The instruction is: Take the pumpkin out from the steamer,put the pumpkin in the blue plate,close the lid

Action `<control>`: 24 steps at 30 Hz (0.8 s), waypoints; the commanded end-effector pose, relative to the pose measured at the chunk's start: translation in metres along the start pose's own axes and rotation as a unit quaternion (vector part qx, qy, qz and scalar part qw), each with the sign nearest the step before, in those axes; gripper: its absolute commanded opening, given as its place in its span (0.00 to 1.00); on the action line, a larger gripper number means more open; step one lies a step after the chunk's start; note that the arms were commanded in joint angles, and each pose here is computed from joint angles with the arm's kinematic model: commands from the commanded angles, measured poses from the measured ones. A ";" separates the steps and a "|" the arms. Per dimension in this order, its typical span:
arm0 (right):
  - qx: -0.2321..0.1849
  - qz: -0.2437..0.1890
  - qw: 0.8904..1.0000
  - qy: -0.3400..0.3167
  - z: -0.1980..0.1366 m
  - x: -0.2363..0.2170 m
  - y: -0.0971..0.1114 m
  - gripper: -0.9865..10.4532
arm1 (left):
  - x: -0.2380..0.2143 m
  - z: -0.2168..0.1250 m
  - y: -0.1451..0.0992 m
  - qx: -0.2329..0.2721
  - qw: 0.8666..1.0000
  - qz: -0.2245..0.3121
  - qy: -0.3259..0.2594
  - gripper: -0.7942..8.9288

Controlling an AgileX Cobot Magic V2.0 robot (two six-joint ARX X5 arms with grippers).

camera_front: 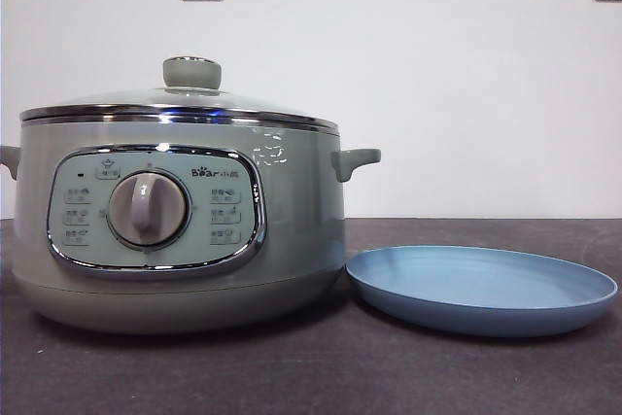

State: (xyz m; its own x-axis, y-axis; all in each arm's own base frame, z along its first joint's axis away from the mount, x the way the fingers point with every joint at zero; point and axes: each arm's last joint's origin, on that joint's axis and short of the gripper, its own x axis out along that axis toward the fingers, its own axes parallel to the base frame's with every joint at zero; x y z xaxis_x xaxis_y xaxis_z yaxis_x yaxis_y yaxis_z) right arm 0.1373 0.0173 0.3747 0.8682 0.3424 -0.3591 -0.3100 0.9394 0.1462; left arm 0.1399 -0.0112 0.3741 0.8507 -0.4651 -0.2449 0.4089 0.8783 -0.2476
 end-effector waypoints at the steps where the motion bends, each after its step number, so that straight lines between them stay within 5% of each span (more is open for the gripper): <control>1: -0.003 0.001 1.000 0.011 0.000 0.004 -0.001 0.51 | 0.008 0.001 -0.003 0.006 0.999 -0.030 0.016 0.50; 9: -0.001 0.007 1.000 0.027 -0.001 0.014 -0.002 0.50 | 0.056 -0.005 -0.013 0.006 0.993 -0.078 0.093 0.50; 24: 0.003 0.010 0.999 0.046 -0.004 0.019 -0.002 0.50 | 0.150 -0.023 -0.047 0.108 0.973 -0.030 0.202 0.50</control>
State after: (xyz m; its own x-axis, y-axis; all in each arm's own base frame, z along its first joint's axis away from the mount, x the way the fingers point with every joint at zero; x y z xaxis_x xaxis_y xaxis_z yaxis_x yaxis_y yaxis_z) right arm 0.1525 0.0221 0.3640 0.8218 0.3601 -0.4415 -0.3207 0.9329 0.1638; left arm 0.2378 -0.1215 0.3289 0.6406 -0.4885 -0.5924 0.5383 0.8359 -0.1072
